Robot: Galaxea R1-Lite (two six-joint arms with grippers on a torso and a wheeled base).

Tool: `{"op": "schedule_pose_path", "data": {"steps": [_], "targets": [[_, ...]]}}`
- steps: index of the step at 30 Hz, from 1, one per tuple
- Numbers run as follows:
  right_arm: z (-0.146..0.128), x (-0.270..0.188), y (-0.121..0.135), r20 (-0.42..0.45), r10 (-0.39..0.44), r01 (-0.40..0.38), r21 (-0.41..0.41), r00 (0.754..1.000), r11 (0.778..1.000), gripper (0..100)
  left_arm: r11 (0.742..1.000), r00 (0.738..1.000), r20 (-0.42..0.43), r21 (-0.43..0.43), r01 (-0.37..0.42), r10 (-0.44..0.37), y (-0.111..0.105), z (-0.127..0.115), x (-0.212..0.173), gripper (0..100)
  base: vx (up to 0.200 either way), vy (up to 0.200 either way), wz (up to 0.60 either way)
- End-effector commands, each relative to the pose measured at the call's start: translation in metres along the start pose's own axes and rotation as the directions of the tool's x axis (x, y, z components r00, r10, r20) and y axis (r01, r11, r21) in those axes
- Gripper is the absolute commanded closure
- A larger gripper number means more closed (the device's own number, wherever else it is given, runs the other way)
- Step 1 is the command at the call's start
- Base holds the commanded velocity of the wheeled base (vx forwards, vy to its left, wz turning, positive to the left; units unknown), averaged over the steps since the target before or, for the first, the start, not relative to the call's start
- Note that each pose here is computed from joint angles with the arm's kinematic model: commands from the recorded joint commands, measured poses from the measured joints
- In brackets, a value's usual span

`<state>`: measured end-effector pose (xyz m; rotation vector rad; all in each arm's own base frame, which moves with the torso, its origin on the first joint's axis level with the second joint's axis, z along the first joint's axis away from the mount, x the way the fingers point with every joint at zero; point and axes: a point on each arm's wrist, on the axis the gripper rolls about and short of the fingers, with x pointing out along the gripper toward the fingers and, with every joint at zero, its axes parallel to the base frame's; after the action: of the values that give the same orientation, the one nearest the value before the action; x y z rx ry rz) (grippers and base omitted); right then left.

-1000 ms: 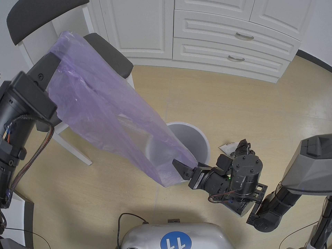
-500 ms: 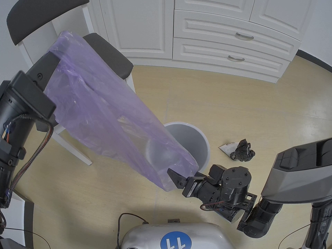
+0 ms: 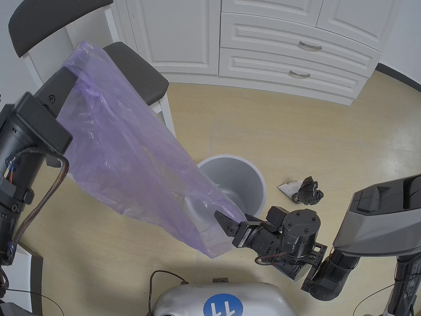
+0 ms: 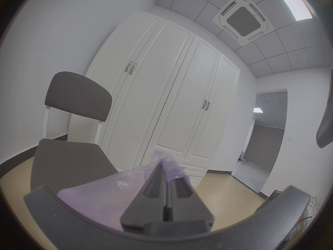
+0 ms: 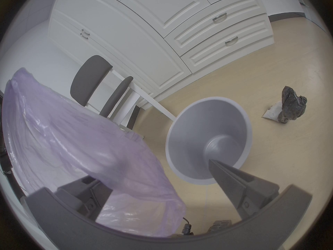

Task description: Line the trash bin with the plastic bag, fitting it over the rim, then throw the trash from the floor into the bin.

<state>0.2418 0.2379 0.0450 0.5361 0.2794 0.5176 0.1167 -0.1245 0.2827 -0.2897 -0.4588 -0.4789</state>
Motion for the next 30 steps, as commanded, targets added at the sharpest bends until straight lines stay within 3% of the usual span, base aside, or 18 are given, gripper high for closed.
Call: {"op": "schedule_pose_path", "data": {"steps": [1, 9, 13, 19, 22, 24, 25, 30], "targets": [[0.002, -0.001, 0.002, 0.011, 0.018, -0.018, 0.005, 1.000, 1.000, 100, 1.000, 1.000, -0.002, 0.000, 0.000, 0.000, 0.000, 0.000, 0.000, 100, 0.000, 0.000, 0.00], [0.005, -0.007, 0.002, 0.009, 0.016, -0.016, 0.002, 1.000, 1.000, 100, 1.000, 1.000, -0.013, 0.000, 0.000, 0.000, -0.001, -0.004, 0.001, 100, 0.000, 0.000, 0.00], [0.021, -0.008, -0.001, 0.057, 0.009, -0.008, -0.006, 0.998, 1.000, 100, 1.000, 1.000, -0.017, -0.022, -0.002, 0.001, 0.000, -0.004, 0.001, 100, 0.000, 0.000, 0.00], [0.084, -0.023, -0.007, 0.242, -0.006, 0.034, -0.112, 0.970, 0.993, 100, 1.000, 0.996, -0.091, 0.010, -0.018, 0.019, 0.005, -0.020, 0.000, 100, 0.000, 0.000, 0.00], [0.121, -0.040, -0.007, 0.361, -0.004, 0.066, -0.159, 0.933, 0.985, 100, 1.000, 0.987, -0.159, 0.022, -0.016, 0.020, 0.005, -0.033, 0.000, 100, 0.000, 0.000, 0.00], [0.131, -0.046, -0.006, 0.382, -0.008, 0.078, -0.169, 0.924, 0.982, 100, 1.000, 0.984, -0.176, 0.018, -0.017, 0.020, 0.005, -0.035, 0.000, 100, 0.000, 0.000, 0.00], [0.151, -0.060, -0.003, 0.406, -0.027, 0.110, -0.182, 0.914, 0.977, 100, 1.000, 0.974, -0.227, 0.000, -0.018, 0.017, 0.005, -0.044, 0.000, 100, 0.000, 0.000, 0.00], [0.196, -0.097, 0.014, 0.444, -0.067, 0.157, -0.169, 0.893, 0.973, 100, 0.999, 0.930, -0.365, -0.043, 0.015, -0.030, 0.008, -0.069, 0.002, 100, 0.000, 0.000, 0.00]]}}
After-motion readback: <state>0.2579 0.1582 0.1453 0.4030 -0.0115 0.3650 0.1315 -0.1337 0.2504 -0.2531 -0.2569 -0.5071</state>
